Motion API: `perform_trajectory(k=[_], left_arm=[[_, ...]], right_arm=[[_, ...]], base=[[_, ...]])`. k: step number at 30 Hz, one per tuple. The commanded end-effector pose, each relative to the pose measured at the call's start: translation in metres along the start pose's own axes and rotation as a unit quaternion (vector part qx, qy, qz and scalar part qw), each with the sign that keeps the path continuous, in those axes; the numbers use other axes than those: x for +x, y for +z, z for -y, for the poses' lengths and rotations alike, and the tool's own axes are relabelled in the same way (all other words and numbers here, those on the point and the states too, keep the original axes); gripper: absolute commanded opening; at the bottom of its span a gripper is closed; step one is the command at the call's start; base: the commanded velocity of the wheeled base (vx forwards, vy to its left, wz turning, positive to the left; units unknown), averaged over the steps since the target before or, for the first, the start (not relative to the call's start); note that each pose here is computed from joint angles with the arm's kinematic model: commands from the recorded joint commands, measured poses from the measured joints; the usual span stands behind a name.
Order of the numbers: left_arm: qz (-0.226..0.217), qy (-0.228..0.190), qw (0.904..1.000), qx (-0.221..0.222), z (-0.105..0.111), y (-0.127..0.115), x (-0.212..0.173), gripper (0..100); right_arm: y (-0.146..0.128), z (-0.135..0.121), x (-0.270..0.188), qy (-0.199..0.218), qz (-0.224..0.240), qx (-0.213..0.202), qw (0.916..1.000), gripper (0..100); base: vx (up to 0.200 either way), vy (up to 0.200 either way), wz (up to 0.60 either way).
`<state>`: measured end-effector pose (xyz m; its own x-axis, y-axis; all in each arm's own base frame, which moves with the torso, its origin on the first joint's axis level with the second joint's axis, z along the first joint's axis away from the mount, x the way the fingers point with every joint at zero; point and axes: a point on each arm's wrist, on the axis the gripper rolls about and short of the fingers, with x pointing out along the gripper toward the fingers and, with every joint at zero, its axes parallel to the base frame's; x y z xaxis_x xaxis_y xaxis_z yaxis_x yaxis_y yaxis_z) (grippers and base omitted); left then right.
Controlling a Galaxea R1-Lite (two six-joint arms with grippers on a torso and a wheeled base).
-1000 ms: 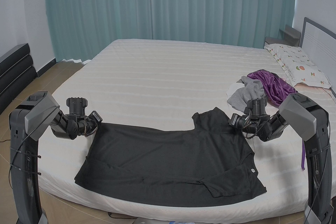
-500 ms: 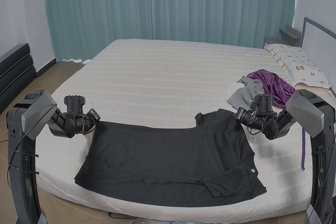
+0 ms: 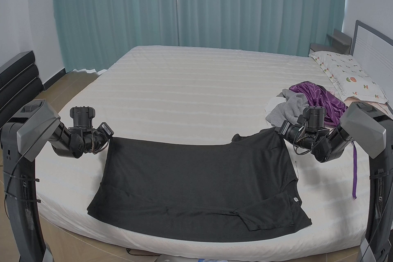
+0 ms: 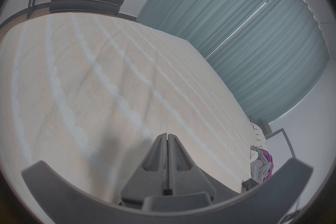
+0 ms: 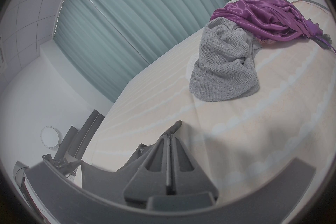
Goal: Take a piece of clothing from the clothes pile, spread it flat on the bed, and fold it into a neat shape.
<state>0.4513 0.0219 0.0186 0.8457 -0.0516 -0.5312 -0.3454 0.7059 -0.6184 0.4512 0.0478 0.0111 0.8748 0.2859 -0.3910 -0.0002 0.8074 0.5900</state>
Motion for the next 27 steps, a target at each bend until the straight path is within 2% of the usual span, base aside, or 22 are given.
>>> perform_trajectory(k=[1, 4, 13, 22, 27], left_arm=[[0.01, -0.007, 0.9999, 0.001, 0.006, 0.007, -0.009, 0], [0.013, -0.008, 0.9999, 0.0, 0.007, 0.01, -0.015, 0], [0.012, -0.006, 0.9999, 0.002, 0.006, 0.01, -0.016, 0], [0.002, 0.001, 1.0, 0.004, 0.002, 0.003, -0.017, 0], [-0.005, 0.004, 1.0, 0.006, 0.004, 0.001, -0.031, 0]], right_arm=[[0.004, -0.005, -0.008, 0.009, 0.001, -0.002, 1.0, 0], [0.006, -0.008, -0.017, 0.02, -0.011, 0.0, 0.9997, 0], [0.018, -0.008, -0.025, 0.029, 0.004, 0.001, 0.9996, 0], [0.002, 0.001, -0.028, 0.014, -0.023, 0.007, 0.9996, 0], [-0.006, 0.004, -0.043, 0.016, -0.05, 0.013, 0.9985, 0]], base=[[0.0, 0.0, 0.0], [0.0, 0.0, 0.0], [0.0, 0.0, 0.0], [0.0, 0.0, 0.0], [0.0, 0.0, 0.0]])
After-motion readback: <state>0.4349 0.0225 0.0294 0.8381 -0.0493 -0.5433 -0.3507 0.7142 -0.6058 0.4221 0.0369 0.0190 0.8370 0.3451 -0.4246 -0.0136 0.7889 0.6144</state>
